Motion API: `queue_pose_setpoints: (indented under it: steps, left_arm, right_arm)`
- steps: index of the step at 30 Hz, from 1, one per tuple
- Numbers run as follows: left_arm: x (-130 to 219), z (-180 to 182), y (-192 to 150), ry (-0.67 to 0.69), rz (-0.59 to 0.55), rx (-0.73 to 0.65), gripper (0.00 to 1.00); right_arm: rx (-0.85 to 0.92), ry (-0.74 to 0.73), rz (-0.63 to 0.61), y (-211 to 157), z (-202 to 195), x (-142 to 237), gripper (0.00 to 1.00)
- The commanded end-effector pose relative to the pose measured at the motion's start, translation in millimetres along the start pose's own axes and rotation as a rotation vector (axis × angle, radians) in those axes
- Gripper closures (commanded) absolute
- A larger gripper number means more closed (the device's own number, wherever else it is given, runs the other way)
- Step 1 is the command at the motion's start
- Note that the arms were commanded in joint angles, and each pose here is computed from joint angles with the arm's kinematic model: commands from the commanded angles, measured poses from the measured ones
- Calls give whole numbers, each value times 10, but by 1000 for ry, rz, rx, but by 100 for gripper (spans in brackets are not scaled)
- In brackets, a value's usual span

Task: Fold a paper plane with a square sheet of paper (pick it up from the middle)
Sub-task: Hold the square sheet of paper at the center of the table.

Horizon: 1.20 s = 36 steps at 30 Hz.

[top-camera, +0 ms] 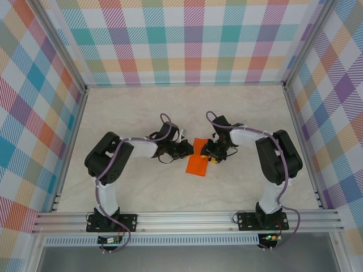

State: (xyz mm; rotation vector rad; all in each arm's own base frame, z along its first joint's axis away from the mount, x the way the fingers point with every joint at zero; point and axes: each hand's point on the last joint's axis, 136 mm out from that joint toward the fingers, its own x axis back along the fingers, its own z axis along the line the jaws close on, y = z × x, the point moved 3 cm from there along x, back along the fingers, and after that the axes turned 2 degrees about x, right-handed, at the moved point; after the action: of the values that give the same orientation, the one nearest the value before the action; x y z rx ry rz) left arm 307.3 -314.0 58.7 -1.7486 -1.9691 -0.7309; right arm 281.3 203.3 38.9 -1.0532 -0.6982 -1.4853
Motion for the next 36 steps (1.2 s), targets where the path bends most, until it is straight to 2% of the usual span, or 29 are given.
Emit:
queue_pose_setpoints:
  steps: [1, 10, 19, 36]
  left_arm:
    - [-39, -28, -23, 8, 14, -17, 89]
    - [120, 113, 74, 134, -117, 15, 91]
    - [238, 67, 107, 124, -180, 12, 92]
    - [-30, -141, -4, -37, -18, -27, 94]
  right_arm:
    - [-24, -248, 64, -162, -602, -404, 56]
    - [-72, -255, 61, -161, -623, -434, 56]
    - [-98, -258, 75, -174, -637, -469, 57]
    - [-87, -269, 83, -176, -656, -482, 57]
